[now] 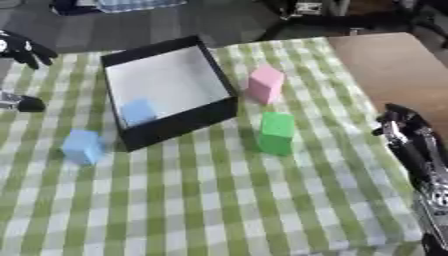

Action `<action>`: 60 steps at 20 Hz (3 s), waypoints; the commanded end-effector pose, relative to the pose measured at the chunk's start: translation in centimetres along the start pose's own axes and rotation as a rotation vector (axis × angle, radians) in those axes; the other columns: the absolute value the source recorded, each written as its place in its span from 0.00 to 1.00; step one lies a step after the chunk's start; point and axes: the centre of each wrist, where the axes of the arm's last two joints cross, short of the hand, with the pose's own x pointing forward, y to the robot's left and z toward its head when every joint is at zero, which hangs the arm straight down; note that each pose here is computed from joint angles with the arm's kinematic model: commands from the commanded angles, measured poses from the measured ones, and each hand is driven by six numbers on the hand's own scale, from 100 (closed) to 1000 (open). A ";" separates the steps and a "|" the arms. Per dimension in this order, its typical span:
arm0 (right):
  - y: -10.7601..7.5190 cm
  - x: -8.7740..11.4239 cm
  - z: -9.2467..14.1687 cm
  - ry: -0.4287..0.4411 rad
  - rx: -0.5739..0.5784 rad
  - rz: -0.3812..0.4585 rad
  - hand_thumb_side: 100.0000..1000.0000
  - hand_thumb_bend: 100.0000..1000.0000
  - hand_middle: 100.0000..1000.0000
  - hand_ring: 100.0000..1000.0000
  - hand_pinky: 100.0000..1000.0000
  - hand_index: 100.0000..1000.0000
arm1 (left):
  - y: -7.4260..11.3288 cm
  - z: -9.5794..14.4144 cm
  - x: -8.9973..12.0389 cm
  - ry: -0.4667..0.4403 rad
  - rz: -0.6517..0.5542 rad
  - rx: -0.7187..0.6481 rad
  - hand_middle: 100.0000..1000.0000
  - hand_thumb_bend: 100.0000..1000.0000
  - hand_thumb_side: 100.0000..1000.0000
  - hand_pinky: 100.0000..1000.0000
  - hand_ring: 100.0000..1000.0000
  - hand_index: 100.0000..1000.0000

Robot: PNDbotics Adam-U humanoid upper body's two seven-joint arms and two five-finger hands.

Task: Pick up objects on the table and place them in the box.

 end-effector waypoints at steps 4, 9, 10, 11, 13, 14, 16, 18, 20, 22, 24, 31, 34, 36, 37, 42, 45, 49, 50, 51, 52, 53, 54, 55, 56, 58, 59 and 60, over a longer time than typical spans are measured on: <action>-0.8 0.6 -0.5 -0.024 0.012 0.033 0.50 0.00 0.56 0.50 0.81 0.78 | -3.0 -2.6 -0.2 -0.117 -0.205 -0.329 0.76 0.64 0.63 0.79 0.74 0.94; -0.8 0.5 -0.4 -0.020 0.006 0.032 0.51 0.00 0.56 0.50 0.81 0.78 | -3.8 -4.4 0.0 -0.126 -0.264 -0.402 0.76 0.63 0.61 0.79 0.74 0.93; -0.8 0.5 -0.3 -0.019 0.005 0.032 0.51 0.00 0.56 0.50 0.81 0.78 | -3.8 -4.5 -0.1 -0.128 -0.272 -0.406 0.76 0.62 0.60 0.79 0.74 0.93; -0.8 0.5 -0.3 -0.018 0.005 0.032 0.51 0.00 0.56 0.50 0.81 0.78 | -3.7 -4.6 -0.1 -0.128 -0.279 -0.407 0.76 0.62 0.60 0.79 0.74 0.93; -0.8 0.5 -0.3 -0.018 0.004 0.032 0.51 0.00 0.56 0.50 0.81 0.78 | -3.7 -4.6 -0.2 -0.129 -0.286 -0.408 0.76 0.62 0.60 0.79 0.74 0.93; -0.8 0.4 -0.3 -0.018 0.004 0.032 0.51 0.00 0.56 0.50 0.81 0.78 | -3.7 -4.6 -0.2 -0.129 -0.287 -0.409 0.76 0.62 0.60 0.79 0.74 0.93; -0.8 0.4 -0.3 -0.018 0.004 0.032 0.51 0.00 0.56 0.50 0.81 0.78 | -3.7 -4.6 -0.3 -0.129 -0.289 -0.410 0.76 0.62 0.60 0.79 0.74 0.93; -0.8 0.5 -0.3 -0.019 0.005 0.032 0.51 0.00 0.57 0.50 0.81 0.78 | -3.5 -4.8 0.0 -0.125 -0.305 -0.413 0.73 0.53 0.47 0.78 0.72 0.91; -0.8 0.5 -0.4 -0.019 0.007 0.031 0.51 0.00 0.57 0.50 0.81 0.78 | -3.5 -5.0 0.1 -0.114 -0.321 -0.423 0.69 0.47 0.40 0.76 0.70 0.88; -0.7 0.5 -0.4 -0.020 0.008 0.030 0.51 0.00 0.57 0.50 0.81 0.78 | -3.6 -5.3 0.1 -0.104 -0.331 -0.429 0.67 0.43 0.34 0.75 0.68 0.86; -0.7 0.5 -0.4 -0.020 0.008 0.029 0.51 0.00 0.57 0.50 0.81 0.78 | -3.7 -5.6 0.1 -0.098 -0.333 -0.432 0.65 0.40 0.30 0.74 0.66 0.85; -0.7 0.4 -0.3 -0.018 0.009 0.026 0.51 0.00 0.57 0.50 0.81 0.78 | -4.5 -6.1 -0.3 -0.086 -0.310 -0.435 0.56 0.29 0.16 0.68 0.58 0.79; -0.7 0.4 -0.3 -0.018 0.008 0.026 0.51 0.00 0.57 0.50 0.81 0.78 | -4.3 -6.0 -0.5 -0.080 -0.294 -0.384 0.45 0.21 0.05 0.62 0.48 0.70; -0.7 0.4 -0.3 -0.017 0.007 0.026 0.51 0.00 0.57 0.50 0.81 0.78 | -4.0 -5.9 -0.5 -0.081 -0.289 -0.339 0.36 0.17 0.01 0.56 0.40 0.61; -0.7 0.4 -0.3 -0.017 0.006 0.026 0.51 0.00 0.57 0.50 0.81 0.78 | -3.7 -5.7 -0.4 -0.085 -0.287 -0.311 0.31 0.15 0.00 0.51 0.36 0.57; -0.8 0.3 -0.2 -0.012 0.004 0.028 0.51 0.00 0.57 0.50 0.81 0.78 | 1.2 -3.8 1.1 -0.113 -0.331 -0.088 0.30 0.16 0.00 0.52 0.35 0.57; -0.8 0.2 -0.1 -0.007 0.005 0.029 0.51 0.00 0.57 0.50 0.81 0.78 | 5.6 -2.4 3.1 -0.103 -0.397 0.071 0.30 0.18 0.00 0.54 0.36 0.57; -0.5 0.1 0.0 -0.005 0.014 0.023 0.51 0.00 0.57 0.50 0.81 0.78 | 9.2 -3.7 5.7 -0.094 -0.410 0.215 0.33 0.20 0.00 0.56 0.40 0.60; -0.4 0.2 -0.1 -0.007 0.019 0.020 0.51 0.00 0.57 0.50 0.81 0.78 | 9.6 -4.6 6.1 -0.091 -0.401 0.222 0.34 0.21 0.00 0.56 0.40 0.61; -0.3 0.2 -0.1 -0.007 0.022 0.017 0.51 0.00 0.57 0.50 0.81 0.78 | 9.7 -5.5 6.5 -0.088 -0.389 0.222 0.36 0.22 0.05 0.57 0.41 0.62; -0.2 0.2 -0.1 -0.009 0.027 0.014 0.51 0.00 0.57 0.50 0.81 0.78 | 9.6 -6.4 6.8 -0.085 -0.377 0.217 0.37 0.23 0.00 0.58 0.42 0.63; 0.0 0.2 -0.2 -0.011 0.032 0.010 0.51 0.00 0.57 0.50 0.81 0.78 | 9.5 -7.3 7.1 -0.079 -0.360 0.211 0.38 0.24 0.00 0.58 0.43 0.63; 0.1 0.3 -0.2 -0.012 0.036 0.005 0.51 0.00 0.57 0.50 0.81 0.78 | 9.2 -8.3 7.3 -0.072 -0.338 0.202 0.39 0.25 0.00 0.59 0.43 0.64; 0.2 0.3 -0.3 -0.013 0.039 0.001 0.51 0.00 0.57 0.50 0.81 0.78 | 8.9 -9.3 7.5 -0.065 -0.315 0.195 0.40 0.26 0.00 0.60 0.44 0.65; 0.4 0.3 -0.3 -0.015 0.043 -0.003 0.51 0.00 0.57 0.50 0.81 0.78 | 8.4 -10.3 7.7 -0.057 -0.290 0.183 0.42 0.28 0.01 0.61 0.46 0.66; 0.5 0.4 -0.4 -0.017 0.047 -0.009 0.51 0.00 0.57 0.50 0.81 0.78 | 7.3 -12.3 8.2 -0.041 -0.236 0.165 0.46 0.30 0.06 0.64 0.50 0.70; 0.5 0.3 -0.4 -0.016 0.047 -0.010 0.51 0.00 0.57 0.50 0.81 0.78 | 6.8 -13.3 8.4 -0.034 -0.211 0.163 0.47 0.31 0.10 0.66 0.52 0.71; 0.5 0.3 -0.3 -0.015 0.045 -0.010 0.51 0.00 0.57 0.50 0.81 0.78 | 6.3 -14.2 8.7 -0.025 -0.184 0.163 0.49 0.32 0.14 0.67 0.53 0.72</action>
